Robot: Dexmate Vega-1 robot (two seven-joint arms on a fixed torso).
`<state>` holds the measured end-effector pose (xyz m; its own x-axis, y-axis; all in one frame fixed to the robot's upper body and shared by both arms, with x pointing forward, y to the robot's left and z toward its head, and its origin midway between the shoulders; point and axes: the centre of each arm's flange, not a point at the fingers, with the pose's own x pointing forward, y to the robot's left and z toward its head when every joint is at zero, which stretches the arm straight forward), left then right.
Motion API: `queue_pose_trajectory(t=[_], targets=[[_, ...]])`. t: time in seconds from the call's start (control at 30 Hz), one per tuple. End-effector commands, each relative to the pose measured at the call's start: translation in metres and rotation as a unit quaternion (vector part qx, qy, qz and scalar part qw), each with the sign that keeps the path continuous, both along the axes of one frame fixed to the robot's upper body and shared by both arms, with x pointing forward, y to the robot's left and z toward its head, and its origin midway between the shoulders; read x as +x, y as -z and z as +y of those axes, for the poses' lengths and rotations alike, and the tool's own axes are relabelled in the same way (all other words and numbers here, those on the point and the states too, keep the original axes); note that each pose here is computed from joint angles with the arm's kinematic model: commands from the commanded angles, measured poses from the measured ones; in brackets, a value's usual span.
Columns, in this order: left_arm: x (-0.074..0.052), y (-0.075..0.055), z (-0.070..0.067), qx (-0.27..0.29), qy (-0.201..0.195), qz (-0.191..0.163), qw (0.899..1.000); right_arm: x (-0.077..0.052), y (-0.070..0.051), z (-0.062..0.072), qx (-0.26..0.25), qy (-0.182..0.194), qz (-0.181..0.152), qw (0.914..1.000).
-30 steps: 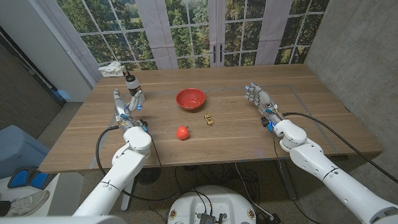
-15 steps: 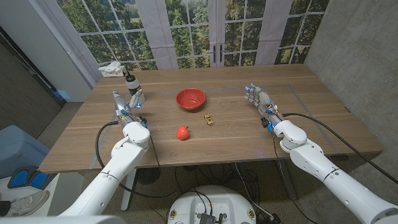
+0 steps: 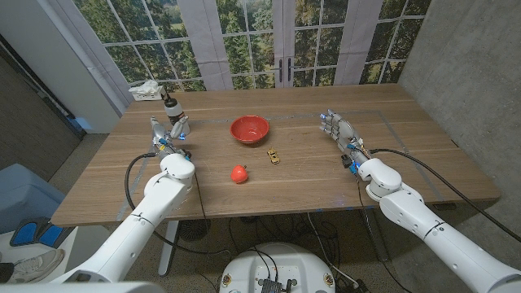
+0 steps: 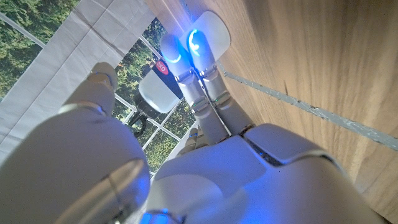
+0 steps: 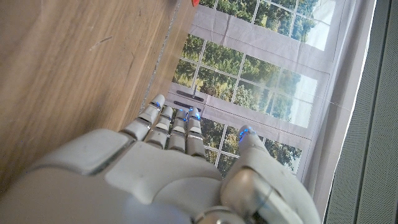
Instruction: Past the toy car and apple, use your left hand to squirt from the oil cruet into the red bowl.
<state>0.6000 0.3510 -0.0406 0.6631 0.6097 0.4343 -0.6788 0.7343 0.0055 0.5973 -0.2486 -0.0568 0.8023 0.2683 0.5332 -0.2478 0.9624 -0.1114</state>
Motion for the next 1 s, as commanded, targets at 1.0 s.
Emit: queue_pose_trajectory(t=[1.0], targets=[[0.051,-0.015,0.012,0.006,0.006,0.081,0.997,-0.004,0.004,-0.008,0.011,0.012,-0.001,0.9999]])
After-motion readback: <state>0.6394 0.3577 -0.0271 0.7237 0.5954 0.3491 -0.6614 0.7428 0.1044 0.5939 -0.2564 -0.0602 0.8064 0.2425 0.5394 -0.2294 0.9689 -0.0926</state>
